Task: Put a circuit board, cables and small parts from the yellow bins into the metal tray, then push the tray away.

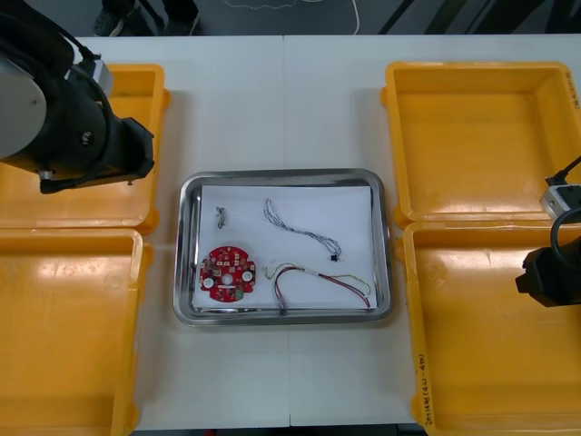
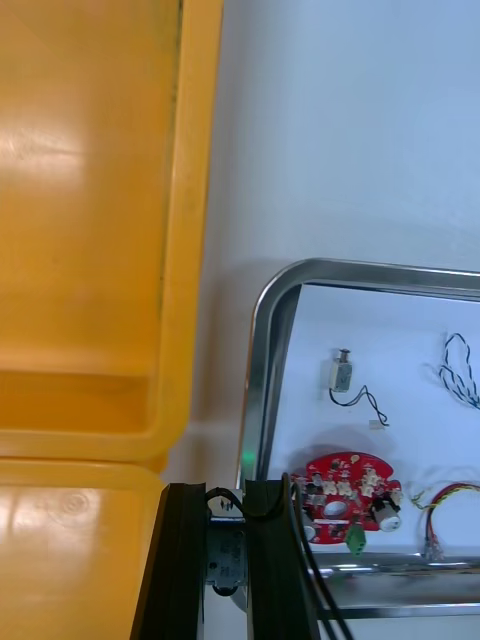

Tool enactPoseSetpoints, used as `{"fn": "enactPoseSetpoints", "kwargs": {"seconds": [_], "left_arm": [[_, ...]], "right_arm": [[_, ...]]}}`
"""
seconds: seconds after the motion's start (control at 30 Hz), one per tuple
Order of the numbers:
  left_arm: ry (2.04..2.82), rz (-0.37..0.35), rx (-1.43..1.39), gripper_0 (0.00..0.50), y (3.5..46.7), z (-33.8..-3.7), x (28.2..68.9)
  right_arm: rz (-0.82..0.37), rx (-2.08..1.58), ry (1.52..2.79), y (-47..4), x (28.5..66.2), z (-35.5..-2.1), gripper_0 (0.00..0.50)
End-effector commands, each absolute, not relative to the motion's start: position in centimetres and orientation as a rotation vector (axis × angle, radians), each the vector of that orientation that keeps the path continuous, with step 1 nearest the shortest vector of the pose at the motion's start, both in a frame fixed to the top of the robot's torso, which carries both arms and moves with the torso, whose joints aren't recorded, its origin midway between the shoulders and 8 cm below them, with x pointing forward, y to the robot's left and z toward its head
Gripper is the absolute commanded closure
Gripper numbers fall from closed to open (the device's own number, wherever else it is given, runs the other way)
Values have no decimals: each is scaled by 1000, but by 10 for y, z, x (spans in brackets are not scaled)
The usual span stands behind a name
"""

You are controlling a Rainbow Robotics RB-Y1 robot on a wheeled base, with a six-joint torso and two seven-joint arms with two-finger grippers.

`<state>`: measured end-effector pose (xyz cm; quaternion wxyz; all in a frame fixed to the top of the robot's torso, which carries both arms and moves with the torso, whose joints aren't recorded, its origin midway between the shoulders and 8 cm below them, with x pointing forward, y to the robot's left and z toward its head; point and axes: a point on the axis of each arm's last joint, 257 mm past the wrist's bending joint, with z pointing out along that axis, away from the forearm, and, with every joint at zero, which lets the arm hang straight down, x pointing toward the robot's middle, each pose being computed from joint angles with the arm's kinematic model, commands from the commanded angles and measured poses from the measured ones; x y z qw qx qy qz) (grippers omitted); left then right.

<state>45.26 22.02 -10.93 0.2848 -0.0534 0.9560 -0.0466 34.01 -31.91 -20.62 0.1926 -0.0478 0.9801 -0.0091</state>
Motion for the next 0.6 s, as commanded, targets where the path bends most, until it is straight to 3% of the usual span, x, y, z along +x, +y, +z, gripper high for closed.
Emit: {"fn": "enactPoseSetpoints", "kwargs": {"seconds": [0.03,0.27,0.6], "left_arm": [[2535,-141,-143,500,190,-98,452],[2528,-203,-141,500,157,-104,458],[2565,-167,-114,500,121,-125,467]], "right_arm": [[-43,-176,2727,-326,342,-200,0],[-43,-176,2727,-326,342,-200,0],[-43,-176,2727,-326,342,-200,0]]}}
